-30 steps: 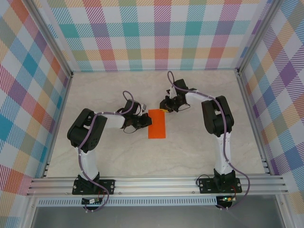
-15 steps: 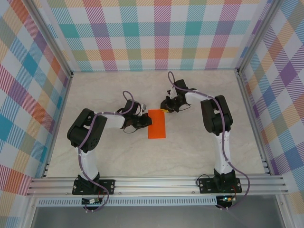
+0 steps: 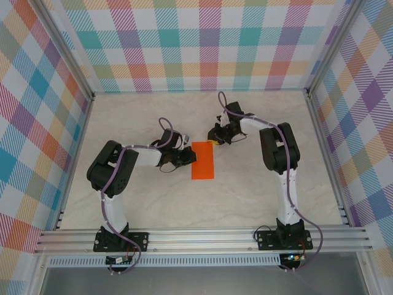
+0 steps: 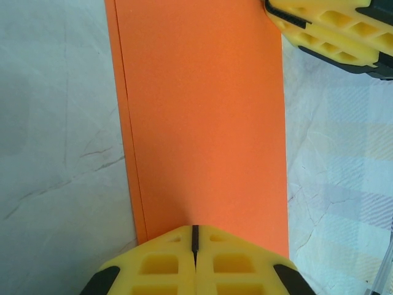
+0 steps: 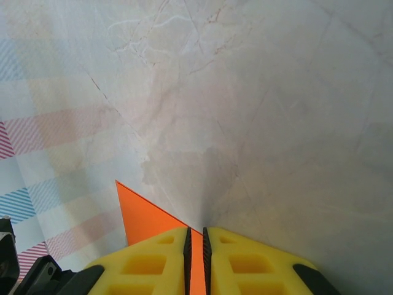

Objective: Fold a paper plane with a square sheet of paper (pick it up from the middle)
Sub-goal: Fold the square sheet of paper in half at the center of the table.

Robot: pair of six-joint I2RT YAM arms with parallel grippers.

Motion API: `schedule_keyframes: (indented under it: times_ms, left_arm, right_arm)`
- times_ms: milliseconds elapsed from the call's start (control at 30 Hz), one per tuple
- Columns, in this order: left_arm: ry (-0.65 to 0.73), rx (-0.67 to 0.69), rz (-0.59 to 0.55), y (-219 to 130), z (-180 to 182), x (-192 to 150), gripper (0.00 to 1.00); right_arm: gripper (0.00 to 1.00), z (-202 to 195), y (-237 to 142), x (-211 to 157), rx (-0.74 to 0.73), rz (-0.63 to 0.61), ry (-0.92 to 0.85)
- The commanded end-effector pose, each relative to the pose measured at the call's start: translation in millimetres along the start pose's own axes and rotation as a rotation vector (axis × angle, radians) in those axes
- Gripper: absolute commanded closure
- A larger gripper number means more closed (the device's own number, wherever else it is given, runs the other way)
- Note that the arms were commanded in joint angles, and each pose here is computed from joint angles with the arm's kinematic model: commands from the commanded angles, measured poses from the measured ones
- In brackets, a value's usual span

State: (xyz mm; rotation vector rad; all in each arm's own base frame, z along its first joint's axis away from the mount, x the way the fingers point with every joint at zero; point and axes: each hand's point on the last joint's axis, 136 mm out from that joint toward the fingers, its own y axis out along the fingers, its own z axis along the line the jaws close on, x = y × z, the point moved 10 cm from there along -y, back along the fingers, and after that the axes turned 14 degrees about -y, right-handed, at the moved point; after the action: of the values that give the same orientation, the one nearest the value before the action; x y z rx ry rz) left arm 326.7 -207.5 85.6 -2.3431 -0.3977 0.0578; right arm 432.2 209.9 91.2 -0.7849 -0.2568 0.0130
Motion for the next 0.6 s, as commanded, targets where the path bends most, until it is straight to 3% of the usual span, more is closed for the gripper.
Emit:
schedule_keyframes:
  times_ms: [0, 167, 300, 567]
  left_arm:
    - [-0.108, 0.337, 0.103, 12.1, 69.4, -35.9, 0.95]
    - [-0.106, 0.289, 0.111, 7.7, 63.7, -38.1, 0.94]
    - [-0.093, 0.218, 0.122, -3.2, 46.3, -38.9, 0.90]
    - [-0.058, 0.159, 0.066, -35.4, 21.3, -42.8, 0.72]
  right_arm:
    - [0.84, -21.2, 14.6, -13.3, -0.057, 0.060, 0.061]
    - [0.81, 3.8, -13.7, -13.6, -0.034, 0.014, 0.013]
    - [0.79, 15.9, -35.0, -35.0, -0.019, -0.023, -0.006]
    - [0.72, 16.2, -32.4, -92.4, 0.014, 0.021, 0.001]
